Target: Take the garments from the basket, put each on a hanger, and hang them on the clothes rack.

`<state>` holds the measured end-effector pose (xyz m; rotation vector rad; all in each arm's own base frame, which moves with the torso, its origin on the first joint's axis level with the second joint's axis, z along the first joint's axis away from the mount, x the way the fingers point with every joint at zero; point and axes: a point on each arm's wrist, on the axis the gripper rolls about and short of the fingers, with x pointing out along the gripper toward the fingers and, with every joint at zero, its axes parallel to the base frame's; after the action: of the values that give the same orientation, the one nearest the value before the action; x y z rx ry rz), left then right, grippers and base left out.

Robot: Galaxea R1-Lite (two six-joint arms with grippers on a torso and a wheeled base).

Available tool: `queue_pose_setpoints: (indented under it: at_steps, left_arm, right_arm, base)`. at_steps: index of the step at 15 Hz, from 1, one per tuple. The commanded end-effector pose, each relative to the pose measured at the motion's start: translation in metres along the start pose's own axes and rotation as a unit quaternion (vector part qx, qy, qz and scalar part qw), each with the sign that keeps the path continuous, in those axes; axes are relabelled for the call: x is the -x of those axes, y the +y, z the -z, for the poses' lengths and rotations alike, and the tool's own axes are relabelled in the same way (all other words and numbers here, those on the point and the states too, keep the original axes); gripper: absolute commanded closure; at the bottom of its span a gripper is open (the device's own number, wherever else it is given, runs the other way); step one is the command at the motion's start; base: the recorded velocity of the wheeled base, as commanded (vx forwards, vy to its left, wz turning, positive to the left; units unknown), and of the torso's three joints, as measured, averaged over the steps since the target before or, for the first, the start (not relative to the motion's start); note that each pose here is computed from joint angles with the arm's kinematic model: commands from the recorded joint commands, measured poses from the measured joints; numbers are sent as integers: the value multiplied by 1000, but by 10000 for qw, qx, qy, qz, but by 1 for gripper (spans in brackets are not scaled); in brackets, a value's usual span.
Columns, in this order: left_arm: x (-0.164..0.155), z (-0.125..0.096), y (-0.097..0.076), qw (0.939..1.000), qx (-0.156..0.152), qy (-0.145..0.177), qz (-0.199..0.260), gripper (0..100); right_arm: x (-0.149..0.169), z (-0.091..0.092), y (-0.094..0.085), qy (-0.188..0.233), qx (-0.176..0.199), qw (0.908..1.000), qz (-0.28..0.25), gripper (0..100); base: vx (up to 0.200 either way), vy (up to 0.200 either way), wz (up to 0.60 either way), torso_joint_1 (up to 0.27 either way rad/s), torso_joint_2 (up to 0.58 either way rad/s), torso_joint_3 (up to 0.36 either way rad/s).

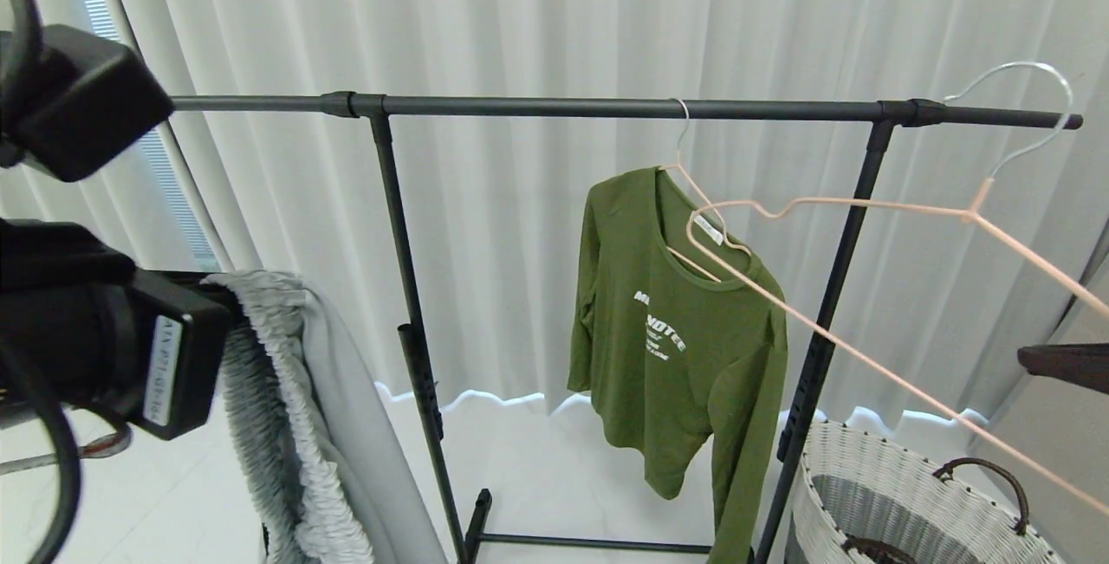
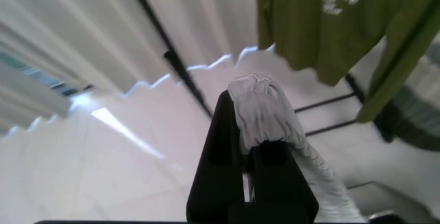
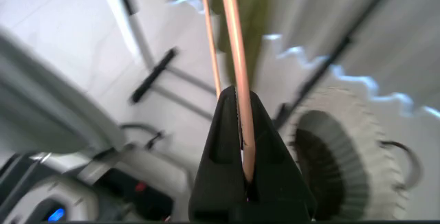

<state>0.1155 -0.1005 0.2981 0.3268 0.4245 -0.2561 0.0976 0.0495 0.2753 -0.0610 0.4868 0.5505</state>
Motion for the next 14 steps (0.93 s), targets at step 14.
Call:
queue_pose_setpoints:
  at_steps: [14]
  left_arm:
    - [-89,-20,-23,9879,1479,268,-378,100]
  right_arm:
    - [-20,34,69,800,178,9654,-2475,100]
  base:
    - [0,0,0,0,0,0]
